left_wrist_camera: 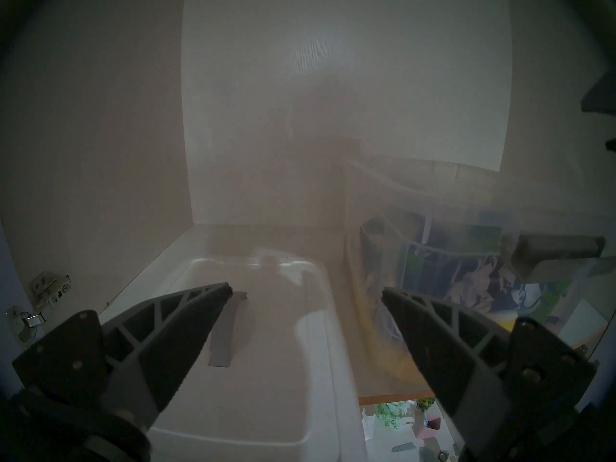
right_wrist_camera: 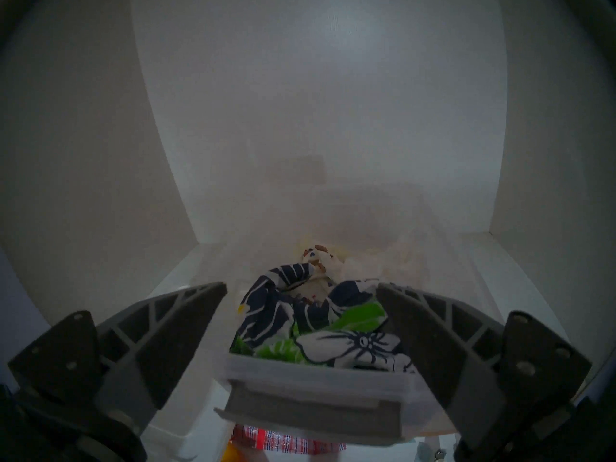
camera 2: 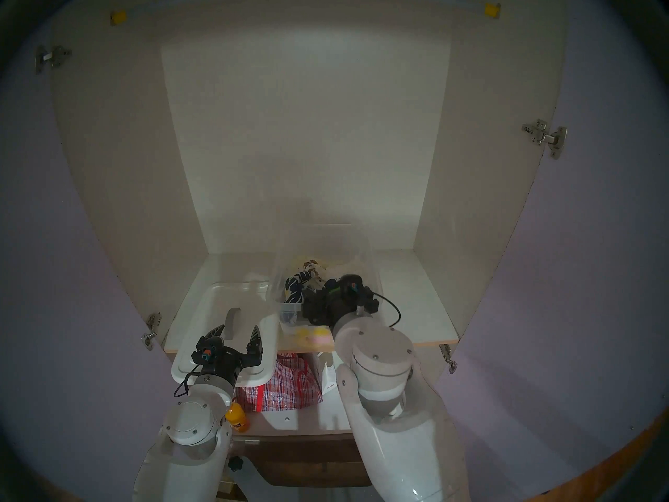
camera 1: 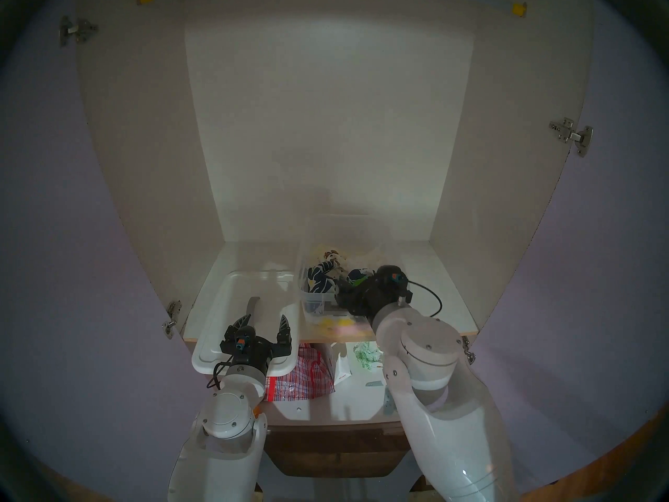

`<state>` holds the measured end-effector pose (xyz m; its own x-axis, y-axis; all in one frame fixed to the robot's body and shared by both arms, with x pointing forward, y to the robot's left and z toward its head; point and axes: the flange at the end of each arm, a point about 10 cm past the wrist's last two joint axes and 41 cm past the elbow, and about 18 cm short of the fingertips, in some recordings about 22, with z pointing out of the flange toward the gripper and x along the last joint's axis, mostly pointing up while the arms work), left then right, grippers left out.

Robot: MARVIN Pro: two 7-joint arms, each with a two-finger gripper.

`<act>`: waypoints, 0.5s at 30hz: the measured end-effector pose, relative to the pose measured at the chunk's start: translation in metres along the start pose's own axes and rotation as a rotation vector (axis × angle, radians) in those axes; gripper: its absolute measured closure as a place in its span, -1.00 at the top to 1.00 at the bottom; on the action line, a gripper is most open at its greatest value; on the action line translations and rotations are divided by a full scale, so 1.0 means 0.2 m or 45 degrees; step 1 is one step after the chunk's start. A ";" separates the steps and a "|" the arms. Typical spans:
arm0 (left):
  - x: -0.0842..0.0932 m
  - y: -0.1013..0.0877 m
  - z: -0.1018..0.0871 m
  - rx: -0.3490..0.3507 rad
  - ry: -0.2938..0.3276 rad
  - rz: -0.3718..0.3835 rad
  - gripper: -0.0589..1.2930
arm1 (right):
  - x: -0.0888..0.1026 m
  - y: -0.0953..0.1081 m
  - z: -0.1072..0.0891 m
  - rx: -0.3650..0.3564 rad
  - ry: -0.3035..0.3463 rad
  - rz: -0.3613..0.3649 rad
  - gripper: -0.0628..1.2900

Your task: Take clothing out of the storage bin and put the lid back on the bin

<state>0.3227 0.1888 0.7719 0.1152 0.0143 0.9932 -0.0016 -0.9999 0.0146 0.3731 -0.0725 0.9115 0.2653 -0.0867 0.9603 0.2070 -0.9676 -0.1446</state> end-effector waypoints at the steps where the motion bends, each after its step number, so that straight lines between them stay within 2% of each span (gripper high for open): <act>1: 0.00 0.00 0.00 0.000 0.000 0.000 0.91 | 0.02 0.00 0.03 -0.004 -0.024 0.006 0.91; 5: 0.00 0.00 0.00 0.001 -0.001 0.000 0.91 | 0.05 0.00 0.09 0.001 -0.085 0.027 0.91; 10: 0.00 0.00 0.00 0.002 -0.002 0.000 0.91 | 0.09 0.04 0.21 0.061 -0.232 0.127 0.91; 15: -0.01 0.01 0.01 -0.008 -0.002 0.001 0.91 | 0.11 0.05 0.31 0.051 -0.288 0.162 0.91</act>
<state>0.3247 0.1862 0.7702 0.1165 0.0137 0.9931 -0.0076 -0.9999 0.0147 0.4397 -0.0699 0.9158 0.4944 -0.1477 0.8566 0.1946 -0.9417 -0.2746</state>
